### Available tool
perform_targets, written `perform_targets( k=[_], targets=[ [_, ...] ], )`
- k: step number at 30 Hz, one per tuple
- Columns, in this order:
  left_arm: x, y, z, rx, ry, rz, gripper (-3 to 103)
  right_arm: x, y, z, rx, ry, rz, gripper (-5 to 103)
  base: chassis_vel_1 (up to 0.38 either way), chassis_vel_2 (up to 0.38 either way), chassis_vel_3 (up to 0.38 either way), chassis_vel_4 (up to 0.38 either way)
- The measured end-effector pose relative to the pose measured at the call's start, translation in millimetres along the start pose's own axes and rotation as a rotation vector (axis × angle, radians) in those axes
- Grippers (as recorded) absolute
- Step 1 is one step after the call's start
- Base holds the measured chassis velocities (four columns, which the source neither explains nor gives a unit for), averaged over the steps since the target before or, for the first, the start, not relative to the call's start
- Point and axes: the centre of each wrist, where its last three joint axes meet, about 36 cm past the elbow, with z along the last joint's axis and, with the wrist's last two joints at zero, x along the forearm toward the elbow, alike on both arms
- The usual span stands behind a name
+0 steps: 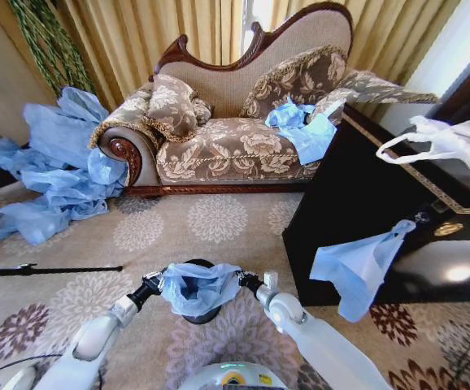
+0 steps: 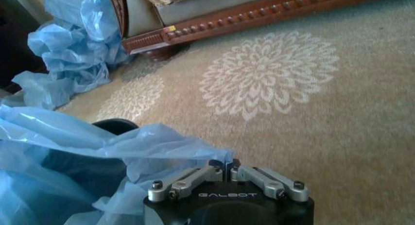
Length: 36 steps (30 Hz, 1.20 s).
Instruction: Place a garbage bag over the trash bin.
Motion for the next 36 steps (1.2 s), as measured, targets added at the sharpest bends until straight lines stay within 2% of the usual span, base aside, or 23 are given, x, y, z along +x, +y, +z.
perform_targets(
  k=[5, 9, 10, 13, 20, 27, 36],
  targets=[
    [-2.7, 3.3, 4.5, 0.042, 0.023, -0.006, 0, -9.5, -4.6, -3.9, 0.002, -0.006, 0.001, 0, 0.000, 0.000, 0.000, 0.000],
    [-11.3, 10.0, 19.1, 0.136, 0.066, -0.041, 0, -24.0, -13.7, -7.5, 0.014, -0.008, 0.002, 0, 0.000, 0.000, 0.000, 0.000],
    [-11.3, 10.0, 19.1, 0.136, 0.066, -0.041, 0, -24.0, -13.7, -7.5, 0.014, -0.008, 0.002, 0, 0.000, 0.000, 0.000, 0.000],
    [-18.0, 13.9, 30.7, 0.192, 0.088, -0.060, 0, -33.4, -16.7, -6.6, 0.024, -0.002, -0.010, 0, 0.000, 0.000, 0.000, 0.000],
    [-33.1, 11.6, 46.6, 0.254, 0.106, -0.075, 0, -51.7, -22.6, -7.2, 0.041, 0.005, -0.029, 0, 0.000, 0.000, 0.000, 0.000],
    [-51.7, 4.0, 55.7, 0.346, 0.121, -0.088, 0, -74.8, -31.4, -12.6, 0.039, 0.015, -0.020, 0, 0.000, 0.000, 0.000, 0.000],
    [-54.1, -2.7, 70.6, 0.406, 0.175, -0.096, 0, -84.6, -33.3, -3.4, 0.051, 0.056, -0.021, 0, 0.000, 0.000, 0.000, 0.000]
  ],
)
